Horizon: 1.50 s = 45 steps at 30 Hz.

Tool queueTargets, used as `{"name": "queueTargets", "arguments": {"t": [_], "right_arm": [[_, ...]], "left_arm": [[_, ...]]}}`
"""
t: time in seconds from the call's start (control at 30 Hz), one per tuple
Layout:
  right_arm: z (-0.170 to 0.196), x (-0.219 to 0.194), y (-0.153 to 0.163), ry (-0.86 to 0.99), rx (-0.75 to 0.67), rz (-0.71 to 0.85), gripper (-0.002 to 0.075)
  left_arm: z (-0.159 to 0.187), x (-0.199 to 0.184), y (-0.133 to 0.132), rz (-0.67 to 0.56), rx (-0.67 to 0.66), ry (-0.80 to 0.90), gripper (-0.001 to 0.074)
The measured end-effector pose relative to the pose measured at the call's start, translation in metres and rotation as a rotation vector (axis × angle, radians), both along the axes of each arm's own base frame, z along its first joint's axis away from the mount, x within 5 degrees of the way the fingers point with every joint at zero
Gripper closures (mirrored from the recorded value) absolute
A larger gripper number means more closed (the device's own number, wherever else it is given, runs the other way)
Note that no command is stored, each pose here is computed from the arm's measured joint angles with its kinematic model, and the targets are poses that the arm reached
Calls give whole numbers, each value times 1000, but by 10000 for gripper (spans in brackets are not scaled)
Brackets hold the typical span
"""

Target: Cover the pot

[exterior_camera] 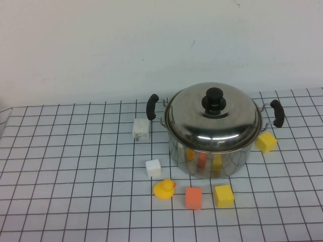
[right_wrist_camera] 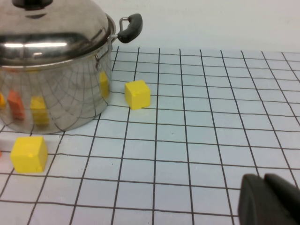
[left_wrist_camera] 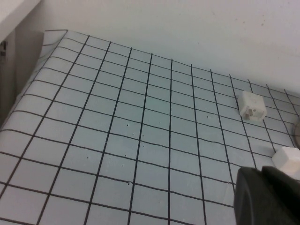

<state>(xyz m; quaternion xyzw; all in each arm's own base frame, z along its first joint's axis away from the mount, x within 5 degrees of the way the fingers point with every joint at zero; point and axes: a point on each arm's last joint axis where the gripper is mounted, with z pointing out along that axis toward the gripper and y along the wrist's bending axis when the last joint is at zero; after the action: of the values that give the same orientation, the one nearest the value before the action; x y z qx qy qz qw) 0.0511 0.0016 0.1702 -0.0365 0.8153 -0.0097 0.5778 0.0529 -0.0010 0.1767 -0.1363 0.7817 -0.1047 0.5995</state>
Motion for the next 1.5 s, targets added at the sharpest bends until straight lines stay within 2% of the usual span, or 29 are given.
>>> {"name": "queueTargets", "arguments": {"t": [0.23,1.5], "right_arm": [[0,0,0,0,0,-2,717],[0,0,0,0,0,-2,717]], "left_arm": [[0,0,0,-35,108,2,736],[0,0,-1,-58,142,2,736]]}}
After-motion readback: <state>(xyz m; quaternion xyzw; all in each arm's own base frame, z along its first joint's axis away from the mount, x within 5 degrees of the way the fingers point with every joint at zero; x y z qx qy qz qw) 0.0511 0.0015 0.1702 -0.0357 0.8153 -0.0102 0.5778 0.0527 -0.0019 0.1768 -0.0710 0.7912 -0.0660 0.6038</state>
